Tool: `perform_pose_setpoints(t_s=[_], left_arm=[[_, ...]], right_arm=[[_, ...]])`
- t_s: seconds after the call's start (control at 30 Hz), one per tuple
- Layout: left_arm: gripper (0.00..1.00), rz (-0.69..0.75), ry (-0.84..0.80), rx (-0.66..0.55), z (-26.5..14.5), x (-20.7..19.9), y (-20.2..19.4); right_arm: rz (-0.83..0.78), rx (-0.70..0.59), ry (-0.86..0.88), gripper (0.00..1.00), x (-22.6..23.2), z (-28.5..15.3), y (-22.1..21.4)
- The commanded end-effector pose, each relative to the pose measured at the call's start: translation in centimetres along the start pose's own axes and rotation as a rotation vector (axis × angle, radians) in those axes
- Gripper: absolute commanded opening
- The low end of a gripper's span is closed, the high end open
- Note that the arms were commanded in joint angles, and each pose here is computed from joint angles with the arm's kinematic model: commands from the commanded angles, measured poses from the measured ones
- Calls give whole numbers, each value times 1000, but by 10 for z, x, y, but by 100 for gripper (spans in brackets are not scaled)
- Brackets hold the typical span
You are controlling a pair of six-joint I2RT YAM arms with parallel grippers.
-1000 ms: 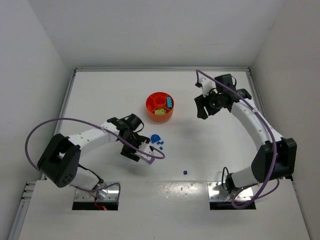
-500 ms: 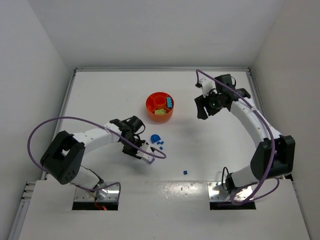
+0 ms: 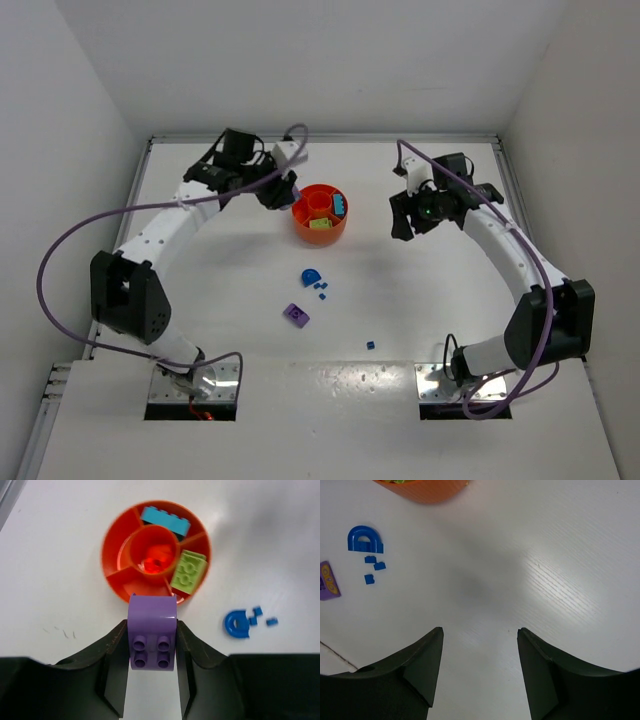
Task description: Sort the legos into containers by color
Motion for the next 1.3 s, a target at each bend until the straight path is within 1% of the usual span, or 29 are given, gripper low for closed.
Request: perform_pose_setpoints(t_s=[0.0,0.13,0.17,0.2,0.23,0.3,0.37,0.43,0.57,0.63,0.7,0.73,0.83,0.93,1.03,1.1,1.13,1.27], left_arm=[[15,-388,54,-86,1,22,4],[15,-564,74,-140,3,39,1],[15,-599,74,-145,5,38,1],[12,-666,102,-159,5,41,5],[11,-704,131,-132,7,40,-1],[11,-758,164,-146,7,37,-2],[12,-817,231,-141,4,34,-6],[16,-838,245,-141,7,33,-6],[19,-913,315,-86,19,22,-10],[19,-981,344,-57,23,18,-19],[19,-992,352,-54,27,14,-14],[19,-1001,381,-48,27,15,-15],[16,-1014,403,-33,31,10,-14],[15,-1021,395,5,39,7,-18],[15,-1026,398,-7,40,11,-14],[19,-1030,395,5,45,12,-17],[24,-1025,377,2,47,9,-14],[26,-1018,368,-1,52,10,-10]], right_arm=[[5,-81,17,62,2,-10,13],[8,-73,27,62,2,-8,12],[8,-73,27,62,2,-8,12],[8,-73,27,62,2,-8,12],[8,-73,27,62,2,-8,12],[8,-73,27,62,2,-8,12],[17,-73,27,62,3,-8,12],[24,-75,22,62,0,-8,12],[24,-75,22,62,-1,-6,13],[24,-75,13,62,-2,-6,13],[24,-75,13,62,-2,-6,13],[24,-75,13,62,-2,-6,13],[30,-85,13,62,-2,-6,14],[33,-75,13,62,-2,-4,11],[34,-75,4,62,-3,-4,11],[37,-66,4,62,-4,-2,8],[37,-66,4,62,-4,-2,8],[37,-66,4,62,-4,-2,8]])
Point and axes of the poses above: each gripper's point midway between its finger pads, its own z axis out along the fingers, its own x axis along the line the jaws close on, y = z × x, the point moved 9 cm from there along -z, back along the fingers, and after that the axes turned 13 degrees about z, right-handed, at the moved point
